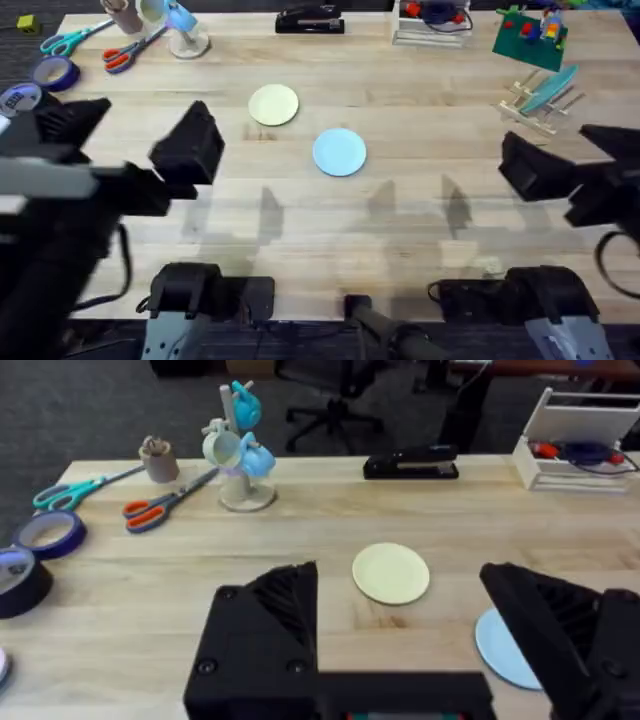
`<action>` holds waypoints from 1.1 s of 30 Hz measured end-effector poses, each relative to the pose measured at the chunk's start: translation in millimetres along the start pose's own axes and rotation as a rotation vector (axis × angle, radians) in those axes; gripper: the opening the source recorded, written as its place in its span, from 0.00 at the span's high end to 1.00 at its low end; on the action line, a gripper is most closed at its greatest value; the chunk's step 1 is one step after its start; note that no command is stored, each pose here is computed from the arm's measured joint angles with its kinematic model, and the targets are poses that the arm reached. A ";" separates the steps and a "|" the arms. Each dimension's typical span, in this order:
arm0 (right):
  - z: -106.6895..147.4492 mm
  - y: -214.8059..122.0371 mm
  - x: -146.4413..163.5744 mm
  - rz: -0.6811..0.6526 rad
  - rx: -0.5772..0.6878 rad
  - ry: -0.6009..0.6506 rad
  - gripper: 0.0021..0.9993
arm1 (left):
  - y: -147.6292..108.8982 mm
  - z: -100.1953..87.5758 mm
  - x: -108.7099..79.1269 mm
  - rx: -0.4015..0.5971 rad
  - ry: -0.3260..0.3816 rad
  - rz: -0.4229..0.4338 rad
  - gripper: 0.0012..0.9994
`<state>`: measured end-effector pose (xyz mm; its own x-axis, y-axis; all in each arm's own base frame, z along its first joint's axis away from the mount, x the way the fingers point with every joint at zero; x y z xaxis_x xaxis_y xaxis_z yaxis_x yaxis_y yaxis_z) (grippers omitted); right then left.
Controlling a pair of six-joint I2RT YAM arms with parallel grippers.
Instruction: Pick up the plates from the table one by one and place each into a slot on the dish rack.
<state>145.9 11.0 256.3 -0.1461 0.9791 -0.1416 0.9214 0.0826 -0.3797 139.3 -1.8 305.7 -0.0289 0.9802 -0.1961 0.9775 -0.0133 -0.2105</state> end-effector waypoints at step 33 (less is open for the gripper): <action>-90.3 52.3 -20.8 -0.110 0.564 0.043 0.01 | 74.2 -86.0 -31.4 0.760 -0.049 -0.047 0.01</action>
<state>229.6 11.7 321.9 -0.2045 0.9780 -0.0403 0.5651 0.0844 -0.8207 230.7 -16.5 378.6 -0.0937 0.9734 -0.2092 0.5631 -0.1215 -0.8174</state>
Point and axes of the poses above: each hand's point on the last joint's axis, 136 mm out from that joint toward the fingers, its own y axis out along the fingers, its own x axis along the line the jaws close on, z = x × y, the point moved 4 cm from there along -y, back along the fingers, and after that the axes turned 11 degrees about -y, right-handed, at the moved point
